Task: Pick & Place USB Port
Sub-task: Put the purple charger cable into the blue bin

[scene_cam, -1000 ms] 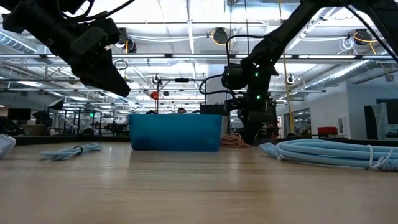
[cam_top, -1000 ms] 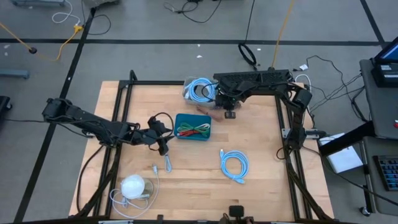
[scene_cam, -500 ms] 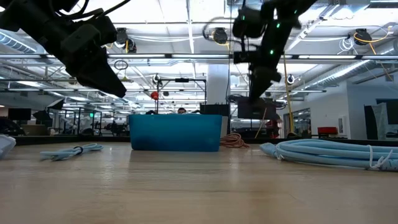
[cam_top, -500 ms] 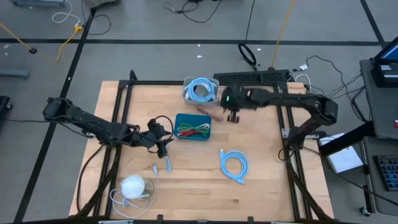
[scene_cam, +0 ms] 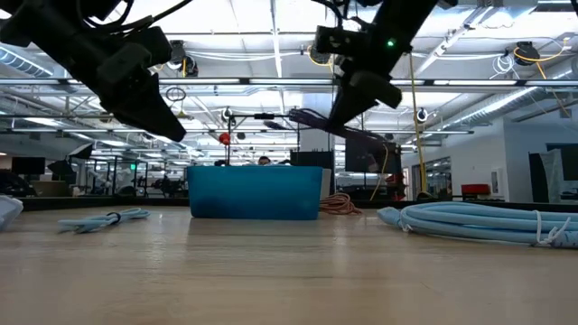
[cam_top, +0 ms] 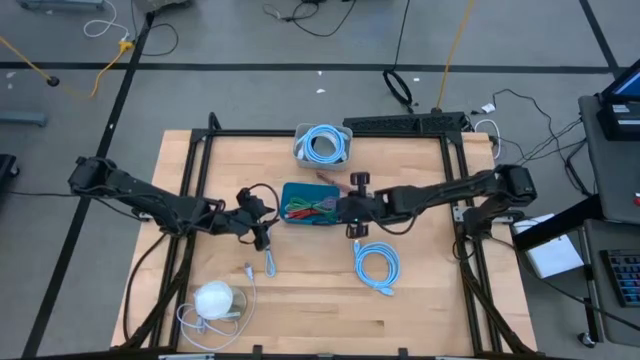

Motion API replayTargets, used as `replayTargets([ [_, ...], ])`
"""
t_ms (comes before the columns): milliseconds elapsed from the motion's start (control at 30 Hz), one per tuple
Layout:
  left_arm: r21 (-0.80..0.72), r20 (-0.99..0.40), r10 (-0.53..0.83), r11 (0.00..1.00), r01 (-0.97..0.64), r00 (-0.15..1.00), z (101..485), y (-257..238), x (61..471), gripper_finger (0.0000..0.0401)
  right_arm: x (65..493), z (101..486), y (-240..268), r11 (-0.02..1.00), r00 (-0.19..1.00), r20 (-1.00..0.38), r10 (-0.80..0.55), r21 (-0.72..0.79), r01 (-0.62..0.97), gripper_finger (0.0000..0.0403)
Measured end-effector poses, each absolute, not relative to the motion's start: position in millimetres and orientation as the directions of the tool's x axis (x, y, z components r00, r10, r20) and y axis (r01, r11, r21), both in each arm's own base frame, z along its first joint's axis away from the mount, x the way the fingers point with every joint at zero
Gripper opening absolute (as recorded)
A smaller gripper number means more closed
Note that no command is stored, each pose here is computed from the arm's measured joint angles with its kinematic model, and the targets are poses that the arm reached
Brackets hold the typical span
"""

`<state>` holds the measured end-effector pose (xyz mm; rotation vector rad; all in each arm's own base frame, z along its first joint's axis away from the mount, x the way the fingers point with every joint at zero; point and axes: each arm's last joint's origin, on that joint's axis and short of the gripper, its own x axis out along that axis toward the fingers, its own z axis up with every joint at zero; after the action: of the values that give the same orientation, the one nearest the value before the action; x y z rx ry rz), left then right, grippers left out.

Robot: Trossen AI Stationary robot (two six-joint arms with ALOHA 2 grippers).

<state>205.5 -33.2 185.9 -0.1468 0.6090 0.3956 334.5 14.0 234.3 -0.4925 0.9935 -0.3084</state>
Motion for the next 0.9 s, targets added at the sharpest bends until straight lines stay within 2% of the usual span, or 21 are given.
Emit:
replayTargets([
  [167,-0.014,-0.585,0.322,0.914,-0.406,0.745,185.7,-32.0,205.4,0.0159,346.3,245.1,22.7,0.83,0.575,-0.662,-0.481,-0.555,0.056,0.001],
  [367,-0.004,-0.596,0.324,0.914,-0.406,0.734,184.5,-31.8,204.4,0.0159,362.3,270.4,25.2,0.818,0.711,-0.529,-0.464,-0.564,0.115,0.001],
  [500,-0.006,-0.6,0.324,0.912,-0.41,0.731,184.1,-31.7,204.0,0.0159,375.5,276.6,21.2,0.862,0.803,-0.458,-0.381,-0.49,0.129,0.001],
  [633,-0.006,-0.603,0.32,0.914,-0.406,0.73,183.8,-32.8,203.6,0.0159,390.7,250.5,11.5,0.912,0.803,-0.514,-0.302,-0.401,0.087,0.001],
  [900,-0.008,-0.622,0.306,0.918,-0.397,0.721,182.0,-35.6,201.4,0.0159,409.5,180.0,1.1,0.919,0.676,-0.668,-0.312,-0.394,0.036,0.001],
])
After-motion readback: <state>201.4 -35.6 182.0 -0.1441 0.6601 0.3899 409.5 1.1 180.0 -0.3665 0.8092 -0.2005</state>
